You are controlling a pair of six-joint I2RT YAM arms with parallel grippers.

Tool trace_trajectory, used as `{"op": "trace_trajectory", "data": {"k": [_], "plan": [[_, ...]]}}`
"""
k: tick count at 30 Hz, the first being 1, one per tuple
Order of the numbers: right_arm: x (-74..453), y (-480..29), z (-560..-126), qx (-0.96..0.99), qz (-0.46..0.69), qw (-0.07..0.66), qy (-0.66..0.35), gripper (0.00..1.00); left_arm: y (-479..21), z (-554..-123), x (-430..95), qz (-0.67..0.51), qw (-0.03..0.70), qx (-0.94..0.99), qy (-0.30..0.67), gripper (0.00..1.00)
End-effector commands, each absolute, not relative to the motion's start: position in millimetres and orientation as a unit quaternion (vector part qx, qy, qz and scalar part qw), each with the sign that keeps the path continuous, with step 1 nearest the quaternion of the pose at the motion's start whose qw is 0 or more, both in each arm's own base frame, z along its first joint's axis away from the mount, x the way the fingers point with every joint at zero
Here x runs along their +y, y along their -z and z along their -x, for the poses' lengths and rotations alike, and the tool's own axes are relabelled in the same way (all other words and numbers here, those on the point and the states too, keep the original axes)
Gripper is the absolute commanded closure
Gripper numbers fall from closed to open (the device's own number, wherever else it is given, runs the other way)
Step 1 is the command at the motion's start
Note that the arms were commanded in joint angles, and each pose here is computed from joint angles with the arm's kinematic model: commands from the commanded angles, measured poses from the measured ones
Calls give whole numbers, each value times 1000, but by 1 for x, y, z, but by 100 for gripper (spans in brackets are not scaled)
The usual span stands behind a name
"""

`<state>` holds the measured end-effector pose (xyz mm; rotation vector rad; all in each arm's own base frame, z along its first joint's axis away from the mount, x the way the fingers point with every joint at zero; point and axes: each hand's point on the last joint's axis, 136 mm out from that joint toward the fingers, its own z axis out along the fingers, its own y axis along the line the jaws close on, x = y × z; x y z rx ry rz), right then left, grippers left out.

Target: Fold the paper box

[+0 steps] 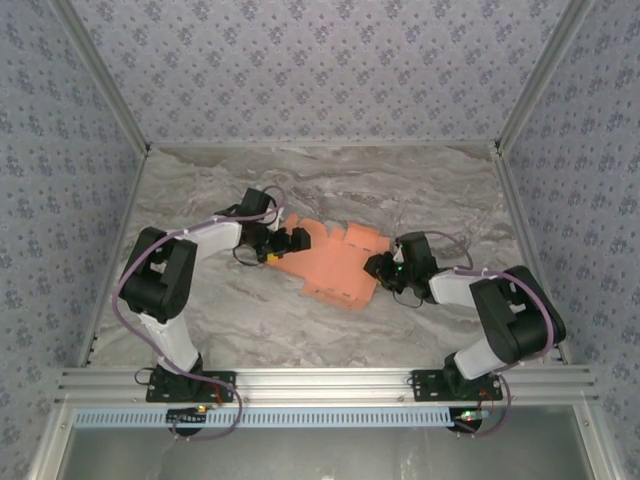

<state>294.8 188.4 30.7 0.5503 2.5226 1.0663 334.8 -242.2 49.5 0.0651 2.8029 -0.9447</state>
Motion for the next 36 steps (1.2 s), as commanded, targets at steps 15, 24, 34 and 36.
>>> {"op": "trace_trajectory", "data": {"k": [15, 24, 34, 36], "plan": [[191, -109, -329, 923, 211, 243, -210, 99, -223, -348, -217, -140, 367, 882, 261, 1], [204, -130, -316, 856, 460, 182, -147, 100, -218, -329, -257, -372, 508, 723, 284, 1], [214, -124, -321, 822, 548, 88, -128, 98, -161, -329, -283, -408, 491, 710, 297, 8], [216, -121, -321, 817, 558, 80, -126, 98, -159, -337, -281, -386, 508, 714, 290, 8]]}}
